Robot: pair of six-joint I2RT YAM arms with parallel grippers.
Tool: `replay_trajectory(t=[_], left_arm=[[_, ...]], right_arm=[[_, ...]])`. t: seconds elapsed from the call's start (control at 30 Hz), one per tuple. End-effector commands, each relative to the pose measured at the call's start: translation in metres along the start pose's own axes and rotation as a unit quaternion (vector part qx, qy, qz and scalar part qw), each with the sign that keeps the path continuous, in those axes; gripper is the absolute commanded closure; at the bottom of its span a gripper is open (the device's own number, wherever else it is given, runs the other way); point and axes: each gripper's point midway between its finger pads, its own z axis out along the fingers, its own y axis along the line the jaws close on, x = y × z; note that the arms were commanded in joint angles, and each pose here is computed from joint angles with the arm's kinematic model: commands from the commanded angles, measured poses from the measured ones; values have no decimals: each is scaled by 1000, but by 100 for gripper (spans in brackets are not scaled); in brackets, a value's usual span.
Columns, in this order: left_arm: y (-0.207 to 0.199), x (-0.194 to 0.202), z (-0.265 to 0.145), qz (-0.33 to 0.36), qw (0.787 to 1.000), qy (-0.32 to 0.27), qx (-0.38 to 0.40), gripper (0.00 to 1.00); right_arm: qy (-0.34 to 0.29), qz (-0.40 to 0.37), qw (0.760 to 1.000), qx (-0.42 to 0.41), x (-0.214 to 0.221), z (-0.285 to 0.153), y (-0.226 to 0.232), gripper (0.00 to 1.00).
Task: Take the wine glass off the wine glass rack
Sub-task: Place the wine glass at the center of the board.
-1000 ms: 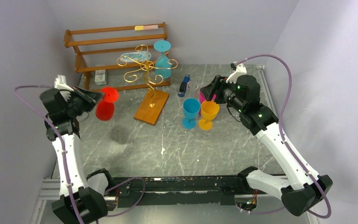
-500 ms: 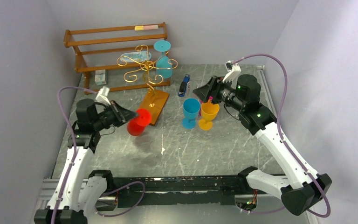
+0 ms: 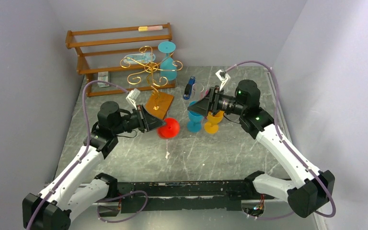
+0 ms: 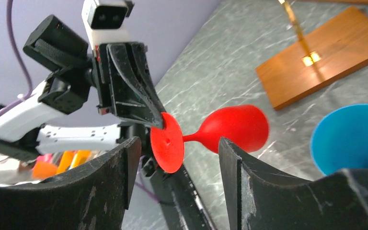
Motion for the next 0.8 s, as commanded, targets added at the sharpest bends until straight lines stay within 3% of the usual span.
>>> replay_trajectory(t=[0.0,0.23,0.77], left_arm=[[-30,-8,5,28,998,-17,58,95],[-51,-10,4,37,994,-28,97,95],[-57,-11,0,-4,986,-75,149,95]], right_arm=[[51,29,995,-78,23,5,22,36],[78,41,989,-115,44,19,39,41],[121,44,983,-132,69,24,44,73]])
